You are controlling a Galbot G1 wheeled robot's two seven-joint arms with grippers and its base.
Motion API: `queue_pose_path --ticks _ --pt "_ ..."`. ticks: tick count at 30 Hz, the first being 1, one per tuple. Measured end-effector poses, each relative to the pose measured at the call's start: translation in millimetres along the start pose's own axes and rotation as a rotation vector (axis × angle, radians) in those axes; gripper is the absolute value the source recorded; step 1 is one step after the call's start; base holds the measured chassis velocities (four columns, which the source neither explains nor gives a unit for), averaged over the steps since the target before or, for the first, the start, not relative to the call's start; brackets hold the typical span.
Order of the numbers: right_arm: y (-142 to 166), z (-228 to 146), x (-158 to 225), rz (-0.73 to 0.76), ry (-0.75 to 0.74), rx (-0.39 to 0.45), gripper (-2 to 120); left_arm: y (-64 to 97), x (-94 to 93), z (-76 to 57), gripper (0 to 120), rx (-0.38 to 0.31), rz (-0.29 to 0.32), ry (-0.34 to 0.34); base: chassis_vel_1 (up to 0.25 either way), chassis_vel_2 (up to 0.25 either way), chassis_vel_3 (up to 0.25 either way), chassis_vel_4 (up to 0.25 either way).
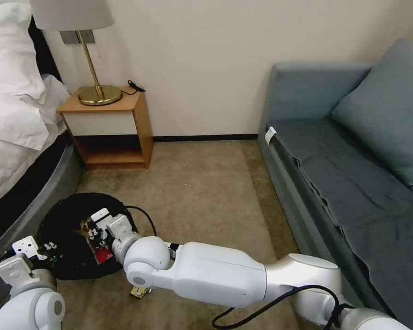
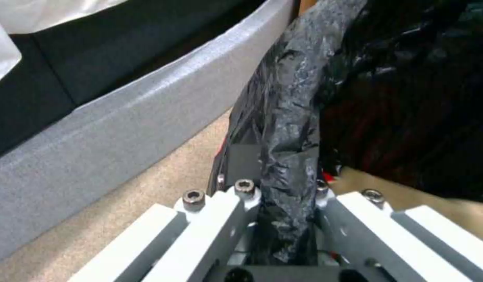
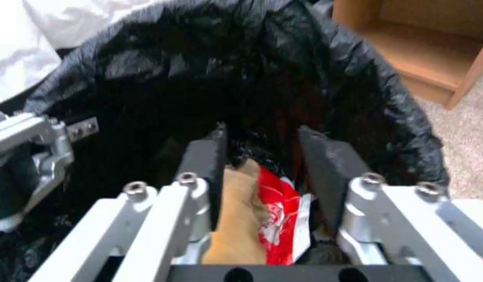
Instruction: Pick up the trash bin, then pick up the garbage on the floor and place it into the trash bin.
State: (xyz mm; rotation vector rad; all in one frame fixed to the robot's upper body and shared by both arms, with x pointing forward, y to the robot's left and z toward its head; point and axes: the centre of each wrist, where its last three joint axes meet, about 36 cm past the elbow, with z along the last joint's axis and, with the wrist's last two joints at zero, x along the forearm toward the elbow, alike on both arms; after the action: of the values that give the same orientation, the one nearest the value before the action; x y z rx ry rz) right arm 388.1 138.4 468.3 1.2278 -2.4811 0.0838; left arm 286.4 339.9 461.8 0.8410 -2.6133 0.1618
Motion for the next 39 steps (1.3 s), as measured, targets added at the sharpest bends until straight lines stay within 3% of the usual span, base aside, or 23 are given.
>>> queue_pose_path --ticks 7,13,17,20,22,25,29,35,39 --pt "-19.3 -19.7 13.8 0.009 -0.061 0.0 62 0.0 0.0 -0.1 3 0.0 0.0 0.0 0.0 0.0 0.0 0.0" --pt "-43.0 -43.5 46.4 0.014 -0.153 -0.027 89 0.3 -0.7 -1.1 3 0.0 0.003 -0.003 0.0 0.0 0.0 0.0" --pt "-61.1 -57.2 68.1 0.045 -0.238 -0.017 98 0.7 -1.8 -2.0 3 0.001 0.004 -0.005 0.0 0.0 0.0 0.0" --pt "-82.2 -65.3 83.4 0.099 -0.321 0.017 99 0.7 -2.6 -2.4 3 0.004 0.005 -0.005 0.0 0.0 0.0 0.0" --pt "-106.6 -65.9 101.2 0.185 -0.425 0.082 100 0.7 -3.7 -2.3 3 0.007 0.007 -0.004 0.0 0.0 0.0 0.0" --pt "-128.5 -58.3 121.9 0.26 -0.504 0.112 100 1.4 -4.5 -2.1 3 0.007 0.006 -0.003 0.0 0.0 0.0 0.0" --pt "-168.4 -33.6 176.4 0.423 -0.605 0.154 100 2.6 -5.5 -2.7 3 0.012 0.004 -0.006 0.0 0.0 0.0 0.0" --pt "-169.2 -2.1 230.1 0.61 -0.651 0.143 100 3.8 -6.7 -1.4 3 0.016 -0.001 -0.005 0.0 0.0 0.0 0.0" --pt "-147.7 27.9 262.3 0.762 -0.667 0.129 100 5.6 -7.7 -0.8 3 0.018 -0.003 -0.006 0.0 0.0 0.0 0.0"
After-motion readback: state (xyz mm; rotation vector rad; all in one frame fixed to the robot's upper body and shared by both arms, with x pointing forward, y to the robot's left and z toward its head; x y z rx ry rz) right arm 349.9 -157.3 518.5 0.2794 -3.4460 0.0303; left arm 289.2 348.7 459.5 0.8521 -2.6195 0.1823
